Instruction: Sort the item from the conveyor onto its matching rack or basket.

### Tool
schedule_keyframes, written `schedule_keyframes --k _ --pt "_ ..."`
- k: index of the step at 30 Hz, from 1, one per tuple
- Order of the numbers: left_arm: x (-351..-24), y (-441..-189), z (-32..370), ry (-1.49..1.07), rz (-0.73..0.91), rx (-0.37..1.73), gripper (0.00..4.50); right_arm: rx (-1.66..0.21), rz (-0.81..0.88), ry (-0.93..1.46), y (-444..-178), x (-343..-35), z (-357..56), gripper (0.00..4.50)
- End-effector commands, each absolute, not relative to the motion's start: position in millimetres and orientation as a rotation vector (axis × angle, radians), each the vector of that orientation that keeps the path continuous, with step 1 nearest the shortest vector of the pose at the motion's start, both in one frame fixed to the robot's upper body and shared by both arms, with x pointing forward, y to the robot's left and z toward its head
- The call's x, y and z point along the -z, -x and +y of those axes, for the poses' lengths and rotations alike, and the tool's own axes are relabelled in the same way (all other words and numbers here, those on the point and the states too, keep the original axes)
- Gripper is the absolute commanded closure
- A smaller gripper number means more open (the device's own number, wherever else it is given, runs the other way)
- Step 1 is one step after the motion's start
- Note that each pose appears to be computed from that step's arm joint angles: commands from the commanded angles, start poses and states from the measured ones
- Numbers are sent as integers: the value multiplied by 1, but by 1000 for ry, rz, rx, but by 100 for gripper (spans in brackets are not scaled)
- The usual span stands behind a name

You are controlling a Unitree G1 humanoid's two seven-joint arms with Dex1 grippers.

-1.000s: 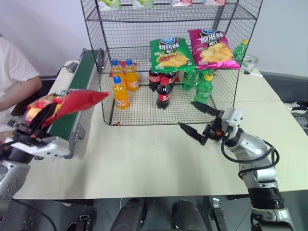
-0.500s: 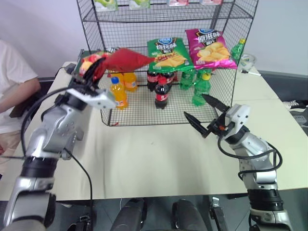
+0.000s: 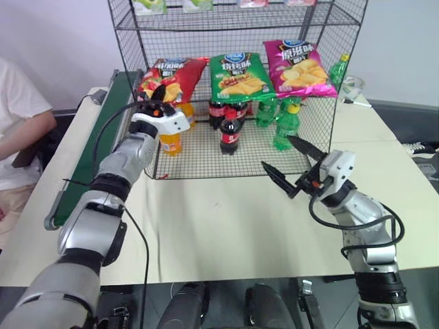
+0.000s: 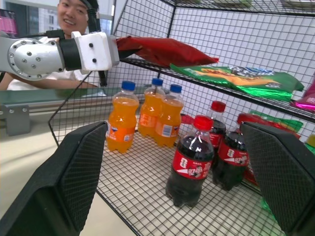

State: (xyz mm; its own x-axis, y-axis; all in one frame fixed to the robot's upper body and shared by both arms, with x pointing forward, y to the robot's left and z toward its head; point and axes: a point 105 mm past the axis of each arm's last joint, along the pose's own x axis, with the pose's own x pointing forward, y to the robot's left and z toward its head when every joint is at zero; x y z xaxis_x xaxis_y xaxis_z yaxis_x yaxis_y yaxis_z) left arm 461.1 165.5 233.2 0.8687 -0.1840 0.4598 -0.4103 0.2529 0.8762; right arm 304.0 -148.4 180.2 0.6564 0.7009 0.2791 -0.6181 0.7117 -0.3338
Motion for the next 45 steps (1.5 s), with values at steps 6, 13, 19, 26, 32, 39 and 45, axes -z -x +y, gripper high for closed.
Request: schedule_keyframes --k 6,13,19,26,32,39,45 --pt "-250 -473 161 -1281 -482 -228 444 -754 -457 257 -300 -195 -146 0" --pt "-251 -477 152 -1163 -445 -169 363 -756 -457 263 -301 -196 -145 0" --pt "-259 -473 150 -1180 -506 -170 90 -757 -450 268 -301 -194 -146 0" --pt "-256 -460 154 -1130 -554 -93 2 -760 -441 263 -301 -192 -147 0" --pt "-256 -432 156 -1135 -597 -58 2 -776 -439 261 -303 -191 -143 0" --pt "-262 -397 162 -1158 -596 -47 2 -787 -434 266 -304 -190 -145 0" --pt "-244 -345 168 -902 -568 204 2 -780 -413 295 -300 -189 -160 0"
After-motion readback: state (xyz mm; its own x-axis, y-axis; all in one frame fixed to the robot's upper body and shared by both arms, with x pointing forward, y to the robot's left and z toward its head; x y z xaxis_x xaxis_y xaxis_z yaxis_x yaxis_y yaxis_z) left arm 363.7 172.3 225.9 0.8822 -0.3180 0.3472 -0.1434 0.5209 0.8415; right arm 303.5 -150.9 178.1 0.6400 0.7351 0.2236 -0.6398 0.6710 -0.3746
